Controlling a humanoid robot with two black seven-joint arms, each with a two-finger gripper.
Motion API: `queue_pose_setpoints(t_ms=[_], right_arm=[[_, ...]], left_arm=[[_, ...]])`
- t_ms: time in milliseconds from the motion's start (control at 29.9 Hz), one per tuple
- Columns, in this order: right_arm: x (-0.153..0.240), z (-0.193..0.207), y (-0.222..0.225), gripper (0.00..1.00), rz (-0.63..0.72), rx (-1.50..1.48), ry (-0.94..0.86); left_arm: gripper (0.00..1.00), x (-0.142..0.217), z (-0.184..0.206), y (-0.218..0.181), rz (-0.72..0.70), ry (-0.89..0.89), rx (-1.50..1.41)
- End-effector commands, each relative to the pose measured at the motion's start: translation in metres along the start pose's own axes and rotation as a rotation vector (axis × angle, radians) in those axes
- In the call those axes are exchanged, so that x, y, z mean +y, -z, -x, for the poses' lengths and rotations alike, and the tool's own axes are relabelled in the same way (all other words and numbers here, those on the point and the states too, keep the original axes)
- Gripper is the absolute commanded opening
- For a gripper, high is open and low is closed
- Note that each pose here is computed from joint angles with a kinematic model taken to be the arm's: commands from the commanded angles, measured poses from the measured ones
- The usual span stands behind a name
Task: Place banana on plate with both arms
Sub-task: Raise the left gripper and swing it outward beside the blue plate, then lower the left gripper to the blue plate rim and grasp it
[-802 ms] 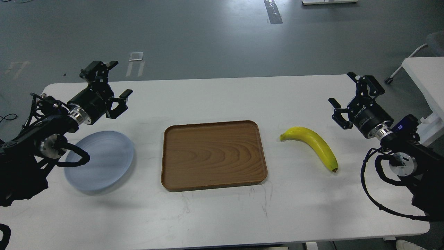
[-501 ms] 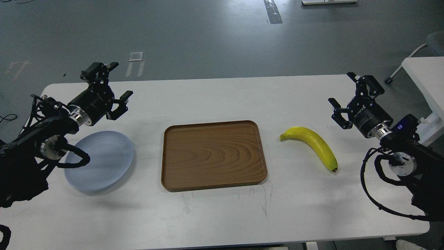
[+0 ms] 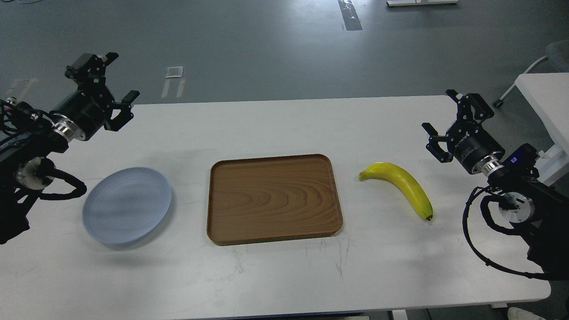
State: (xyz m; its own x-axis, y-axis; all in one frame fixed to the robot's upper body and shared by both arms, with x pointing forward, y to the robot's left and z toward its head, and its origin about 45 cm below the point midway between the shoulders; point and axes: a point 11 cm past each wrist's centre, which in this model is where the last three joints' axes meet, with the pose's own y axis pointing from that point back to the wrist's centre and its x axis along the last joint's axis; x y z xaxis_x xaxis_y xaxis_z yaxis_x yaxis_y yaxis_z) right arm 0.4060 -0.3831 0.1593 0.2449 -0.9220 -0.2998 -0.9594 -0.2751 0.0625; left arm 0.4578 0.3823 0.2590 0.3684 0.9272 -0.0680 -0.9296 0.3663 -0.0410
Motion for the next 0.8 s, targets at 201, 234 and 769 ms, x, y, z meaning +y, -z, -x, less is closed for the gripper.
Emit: queue_pose_setpoints(t_ms=[201, 234, 769], right_arm=[[0.001, -0.002, 0.001, 1.0, 0.0, 0.005, -0.003], [0.001, -0.002, 0.001, 1.0, 0.0, 0.005, -0.003], [0.001, 0.0, -0.001, 1.0, 0.002, 0.0, 0.002]], left_arm=[[1.0, 0.019, 0.046, -0.044, -0.118, 0.388, -0.536], [1.0, 0.024, 0.057, -0.044, -0.145, 0.462, -0.639], [0.99, 0.092, 0.03, 0.02, -0.605, 0.834, -1.351]])
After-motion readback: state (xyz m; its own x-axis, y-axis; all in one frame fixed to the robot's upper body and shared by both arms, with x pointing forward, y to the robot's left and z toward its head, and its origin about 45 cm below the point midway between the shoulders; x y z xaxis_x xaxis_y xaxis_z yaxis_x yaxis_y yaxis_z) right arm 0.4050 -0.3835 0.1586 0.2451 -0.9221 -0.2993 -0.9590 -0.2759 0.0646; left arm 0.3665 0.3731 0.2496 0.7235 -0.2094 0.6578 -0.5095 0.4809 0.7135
